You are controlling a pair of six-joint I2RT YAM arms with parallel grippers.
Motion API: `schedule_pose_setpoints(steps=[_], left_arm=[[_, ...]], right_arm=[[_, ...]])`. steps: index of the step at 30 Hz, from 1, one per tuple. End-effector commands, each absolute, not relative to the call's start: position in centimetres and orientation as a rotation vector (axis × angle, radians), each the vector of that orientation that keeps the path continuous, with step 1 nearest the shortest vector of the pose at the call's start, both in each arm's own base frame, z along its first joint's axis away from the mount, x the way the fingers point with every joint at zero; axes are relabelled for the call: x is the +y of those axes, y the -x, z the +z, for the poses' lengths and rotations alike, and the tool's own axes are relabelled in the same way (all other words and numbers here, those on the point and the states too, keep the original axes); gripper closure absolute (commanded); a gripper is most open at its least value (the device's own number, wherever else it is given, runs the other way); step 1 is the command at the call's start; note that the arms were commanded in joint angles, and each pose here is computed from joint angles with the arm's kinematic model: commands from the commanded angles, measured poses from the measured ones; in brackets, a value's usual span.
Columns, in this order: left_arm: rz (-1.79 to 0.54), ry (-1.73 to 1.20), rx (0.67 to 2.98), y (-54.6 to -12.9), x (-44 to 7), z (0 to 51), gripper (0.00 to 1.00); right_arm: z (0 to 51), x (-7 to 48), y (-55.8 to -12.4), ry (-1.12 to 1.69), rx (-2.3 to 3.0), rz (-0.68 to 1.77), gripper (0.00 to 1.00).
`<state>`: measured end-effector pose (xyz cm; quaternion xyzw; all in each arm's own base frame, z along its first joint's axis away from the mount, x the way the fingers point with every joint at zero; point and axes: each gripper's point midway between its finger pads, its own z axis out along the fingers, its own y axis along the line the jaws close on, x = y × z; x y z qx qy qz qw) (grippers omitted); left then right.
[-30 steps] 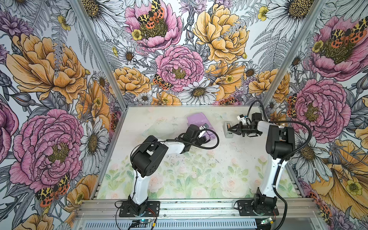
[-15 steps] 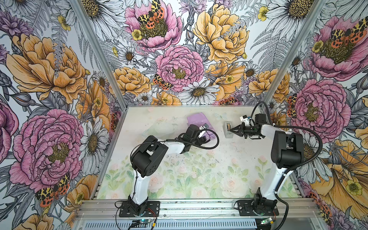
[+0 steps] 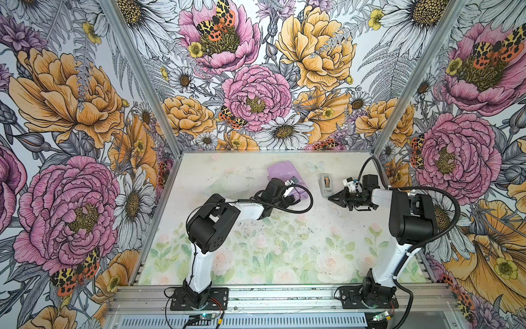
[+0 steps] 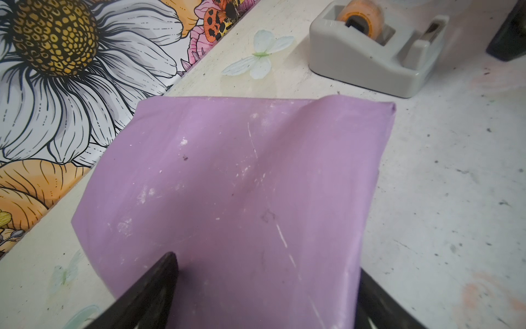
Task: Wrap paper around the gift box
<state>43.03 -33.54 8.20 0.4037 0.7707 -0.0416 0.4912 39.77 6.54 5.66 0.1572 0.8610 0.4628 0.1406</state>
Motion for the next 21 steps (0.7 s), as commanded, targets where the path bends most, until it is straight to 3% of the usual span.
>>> schedule_pose_setpoints(steps=[1, 14, 21], left_arm=[[-0.047, -1.034, 2.167, -40.3, -29.0, 0.4, 0.14], [-0.052, -1.038, 2.168, -40.2, -29.2, 0.3, 0.14], [-0.054, -1.041, 2.17, -40.1, -29.2, 0.1, 0.14]], right_arm=[[5.9, 6.4, -40.5, -0.419, 2.456, 1.296, 1.0], [13.8, 8.2, -37.3, -0.041, 2.152, 1.241, 1.0], [18.5, 11.2, -33.4, 0.329, 1.909, 1.141, 1.0]])
